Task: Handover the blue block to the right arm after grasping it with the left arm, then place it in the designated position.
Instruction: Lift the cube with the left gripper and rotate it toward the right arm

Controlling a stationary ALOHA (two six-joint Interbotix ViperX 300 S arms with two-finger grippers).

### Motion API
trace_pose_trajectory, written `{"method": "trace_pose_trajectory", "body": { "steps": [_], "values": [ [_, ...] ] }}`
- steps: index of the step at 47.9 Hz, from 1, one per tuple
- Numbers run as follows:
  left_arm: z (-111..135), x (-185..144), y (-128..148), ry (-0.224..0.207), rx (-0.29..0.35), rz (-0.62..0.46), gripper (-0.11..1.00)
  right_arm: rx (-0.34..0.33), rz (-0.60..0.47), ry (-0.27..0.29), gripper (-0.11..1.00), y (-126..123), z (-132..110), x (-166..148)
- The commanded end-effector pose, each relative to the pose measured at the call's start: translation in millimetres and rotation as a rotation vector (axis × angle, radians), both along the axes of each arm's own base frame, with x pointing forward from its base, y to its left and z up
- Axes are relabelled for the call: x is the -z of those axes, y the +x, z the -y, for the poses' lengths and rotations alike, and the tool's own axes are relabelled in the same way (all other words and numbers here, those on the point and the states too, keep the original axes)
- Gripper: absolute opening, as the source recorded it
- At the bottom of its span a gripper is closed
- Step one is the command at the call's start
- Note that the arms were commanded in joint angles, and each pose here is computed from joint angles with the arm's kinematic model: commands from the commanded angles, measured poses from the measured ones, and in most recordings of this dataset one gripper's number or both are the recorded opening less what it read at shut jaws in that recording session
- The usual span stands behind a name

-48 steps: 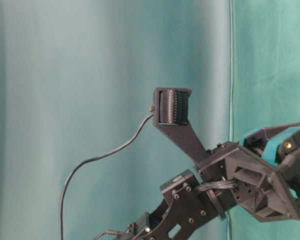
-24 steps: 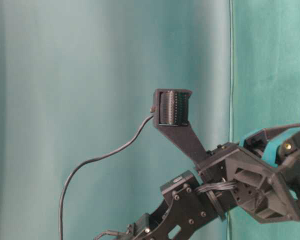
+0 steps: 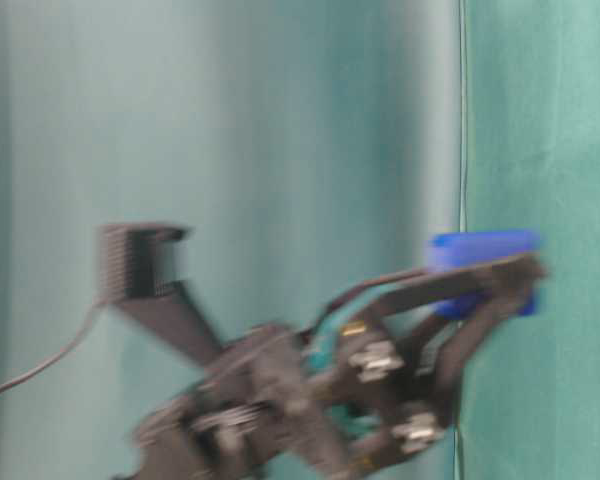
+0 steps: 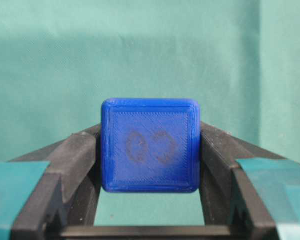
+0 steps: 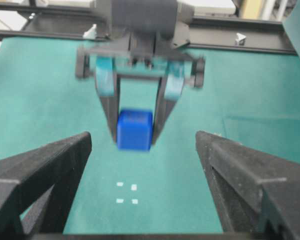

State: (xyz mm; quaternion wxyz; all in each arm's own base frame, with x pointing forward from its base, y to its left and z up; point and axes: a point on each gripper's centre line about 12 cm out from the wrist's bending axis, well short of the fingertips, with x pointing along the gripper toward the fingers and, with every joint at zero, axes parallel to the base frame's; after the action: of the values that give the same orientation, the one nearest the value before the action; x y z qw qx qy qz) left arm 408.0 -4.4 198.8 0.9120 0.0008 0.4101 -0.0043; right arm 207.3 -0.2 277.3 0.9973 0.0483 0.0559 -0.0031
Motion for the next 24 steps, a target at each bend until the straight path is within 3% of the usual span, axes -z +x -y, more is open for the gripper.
{"method": "trace_pose_trajectory", "body": {
  "steps": [1,24],
  "values": [
    [0,-44,-3,0.003,0.002,0.092,0.46,0.001,0.017,-0.003,0.93,2,0,-7],
    [0,-130,-18,0.006,0.004,0.207,0.46,0.001,0.020,-0.003,0.93,2,0,-8]
  ]
}}
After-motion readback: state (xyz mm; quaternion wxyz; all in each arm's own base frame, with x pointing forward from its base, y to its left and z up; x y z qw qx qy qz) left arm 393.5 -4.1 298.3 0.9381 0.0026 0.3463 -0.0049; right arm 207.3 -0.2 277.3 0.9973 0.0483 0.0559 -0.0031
